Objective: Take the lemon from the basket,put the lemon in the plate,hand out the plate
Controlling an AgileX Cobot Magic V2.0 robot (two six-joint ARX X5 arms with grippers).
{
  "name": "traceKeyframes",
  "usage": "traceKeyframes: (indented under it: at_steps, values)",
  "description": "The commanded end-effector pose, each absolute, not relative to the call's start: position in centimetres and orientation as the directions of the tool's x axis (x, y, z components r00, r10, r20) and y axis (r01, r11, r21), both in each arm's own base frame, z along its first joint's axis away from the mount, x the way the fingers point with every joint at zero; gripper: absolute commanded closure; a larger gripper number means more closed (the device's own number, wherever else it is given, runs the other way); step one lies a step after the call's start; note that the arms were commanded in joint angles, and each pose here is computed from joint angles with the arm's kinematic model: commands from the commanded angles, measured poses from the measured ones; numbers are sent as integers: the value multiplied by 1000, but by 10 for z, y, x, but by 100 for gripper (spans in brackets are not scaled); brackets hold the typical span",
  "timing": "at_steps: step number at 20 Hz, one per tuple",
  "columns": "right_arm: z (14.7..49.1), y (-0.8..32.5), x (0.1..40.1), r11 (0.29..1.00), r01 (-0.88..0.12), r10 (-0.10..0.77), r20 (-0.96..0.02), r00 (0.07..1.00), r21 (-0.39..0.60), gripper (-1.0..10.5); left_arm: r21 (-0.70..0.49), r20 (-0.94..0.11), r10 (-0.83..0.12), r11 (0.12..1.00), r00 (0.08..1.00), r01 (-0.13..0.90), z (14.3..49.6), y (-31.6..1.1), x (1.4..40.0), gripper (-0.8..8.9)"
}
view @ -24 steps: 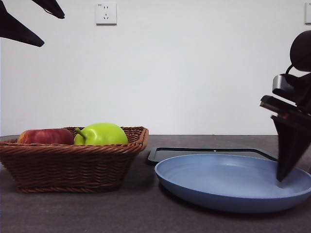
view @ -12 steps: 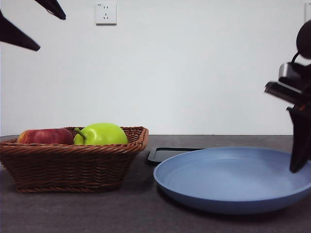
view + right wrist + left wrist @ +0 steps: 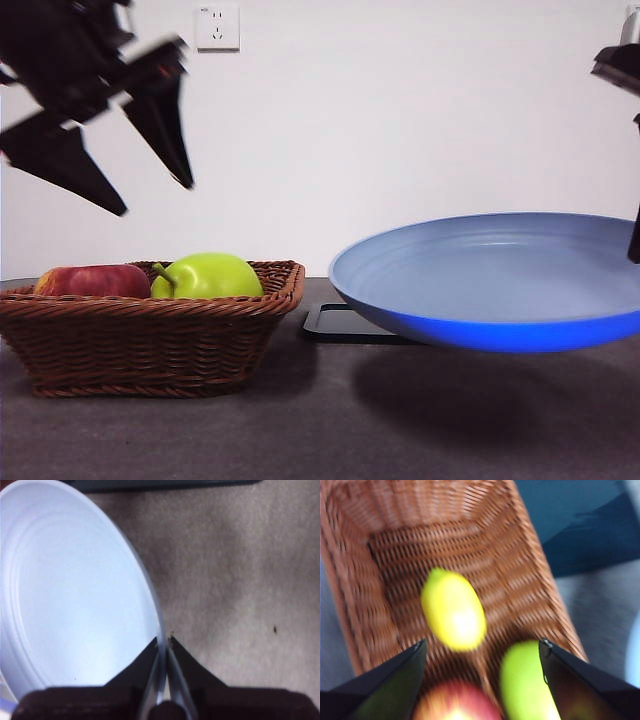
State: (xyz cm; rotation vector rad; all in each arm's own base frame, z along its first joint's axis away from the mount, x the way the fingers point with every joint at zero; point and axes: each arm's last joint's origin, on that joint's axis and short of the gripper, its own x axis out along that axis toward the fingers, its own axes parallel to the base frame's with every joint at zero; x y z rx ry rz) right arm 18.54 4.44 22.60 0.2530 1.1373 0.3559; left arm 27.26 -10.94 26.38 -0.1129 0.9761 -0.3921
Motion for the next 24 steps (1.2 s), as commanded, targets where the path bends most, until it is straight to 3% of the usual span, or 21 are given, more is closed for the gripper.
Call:
traceKeyframes:
  at_steps: [1,3,8,12,16,18,21,24]
  values:
    - [230,45,184,913,-160,407,-830,380,375,944,-181,-820,-301,943,487,279,255,-124,293,424]
    - [231,45,182,913,-159,407,-832,378,375,944,-114,-852,-232,957,470,265,244,-134,307,424]
    - [231,45,181,914,-156,406,-835,371,375,944,-104,-891,-208,958,402,266,199,-151,335,424]
    - [231,45,182,914,-157,405,-835,372,374,944,-104,-897,-208,957,389,271,191,-153,337,426]
    - [231,45,182,914,-159,406,-832,377,374,944,-88,-910,-199,950,364,300,190,-153,335,596]
    - [231,45,182,914,-159,406,-832,377,374,944,-82,-902,-201,948,382,307,202,-149,335,595]
    - [231,45,182,913,-159,408,-832,377,376,944,-112,-837,-267,938,477,329,260,-143,321,595]
    - [231,45,182,910,-161,414,-830,374,381,944,-271,-684,-544,808,486,523,321,-156,285,595]
